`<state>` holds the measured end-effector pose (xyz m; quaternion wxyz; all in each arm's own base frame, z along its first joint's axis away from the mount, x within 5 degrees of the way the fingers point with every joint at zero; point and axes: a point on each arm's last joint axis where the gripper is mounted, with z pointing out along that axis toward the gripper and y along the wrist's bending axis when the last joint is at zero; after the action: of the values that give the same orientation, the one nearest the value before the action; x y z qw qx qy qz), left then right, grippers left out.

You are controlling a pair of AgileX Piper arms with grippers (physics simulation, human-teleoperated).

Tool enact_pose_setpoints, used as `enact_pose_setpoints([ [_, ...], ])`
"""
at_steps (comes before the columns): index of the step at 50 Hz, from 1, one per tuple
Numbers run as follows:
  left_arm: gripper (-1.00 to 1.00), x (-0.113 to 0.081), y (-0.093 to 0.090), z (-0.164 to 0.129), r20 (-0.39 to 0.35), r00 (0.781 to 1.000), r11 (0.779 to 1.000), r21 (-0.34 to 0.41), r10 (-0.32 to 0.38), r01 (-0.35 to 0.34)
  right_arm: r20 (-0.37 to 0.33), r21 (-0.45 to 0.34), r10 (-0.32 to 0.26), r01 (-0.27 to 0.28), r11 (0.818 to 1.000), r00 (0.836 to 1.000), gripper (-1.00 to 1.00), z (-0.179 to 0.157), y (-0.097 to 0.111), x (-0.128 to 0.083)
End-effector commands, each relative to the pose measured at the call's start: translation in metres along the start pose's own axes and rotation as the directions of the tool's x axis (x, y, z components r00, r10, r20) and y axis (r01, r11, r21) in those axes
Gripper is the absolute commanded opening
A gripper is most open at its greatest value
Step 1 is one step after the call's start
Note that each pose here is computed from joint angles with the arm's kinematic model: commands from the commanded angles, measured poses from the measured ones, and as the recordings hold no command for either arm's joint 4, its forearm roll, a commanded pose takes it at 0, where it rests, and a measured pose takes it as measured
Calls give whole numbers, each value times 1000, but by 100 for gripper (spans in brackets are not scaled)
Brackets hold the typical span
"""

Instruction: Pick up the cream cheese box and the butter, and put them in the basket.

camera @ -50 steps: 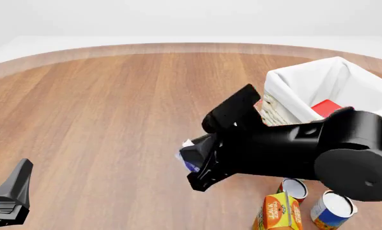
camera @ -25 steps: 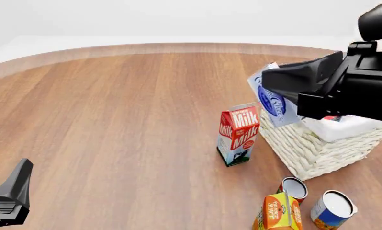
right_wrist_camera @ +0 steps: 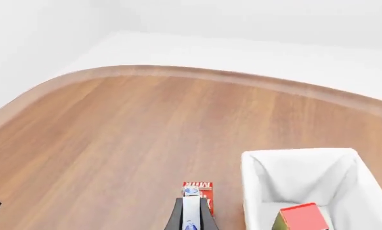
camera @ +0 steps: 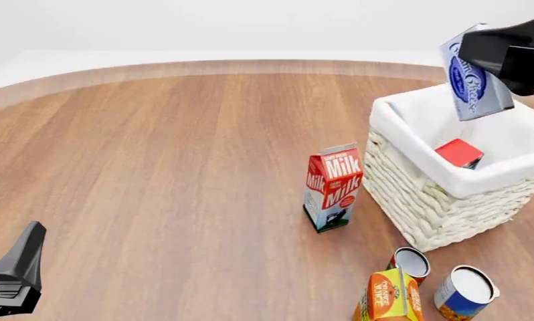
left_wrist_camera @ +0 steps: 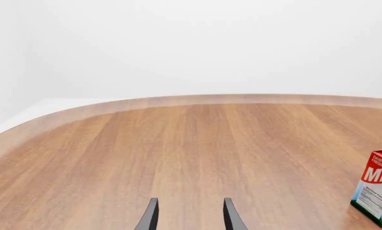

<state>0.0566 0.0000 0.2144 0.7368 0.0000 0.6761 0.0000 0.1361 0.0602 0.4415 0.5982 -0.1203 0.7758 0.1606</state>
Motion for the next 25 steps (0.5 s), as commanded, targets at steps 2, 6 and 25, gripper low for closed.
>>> enact_pose_setpoints([
  [2, 100, 0, 0, 0, 0, 1000, 1000, 0, 0, 0, 25, 167, 56, -59, 984, 998, -100, 21, -30, 1],
  [6, 100, 0, 0, 0, 0, 1000, 1000, 0, 0, 0, 32, 213, 77, -82, 974, 997, -100, 25, -39, 1],
  [25, 100, 0, 0, 0, 0, 1000, 1000, 0, 0, 0, 17, 382, 125, -122, 916, 992, -100, 52, -85, 11],
])
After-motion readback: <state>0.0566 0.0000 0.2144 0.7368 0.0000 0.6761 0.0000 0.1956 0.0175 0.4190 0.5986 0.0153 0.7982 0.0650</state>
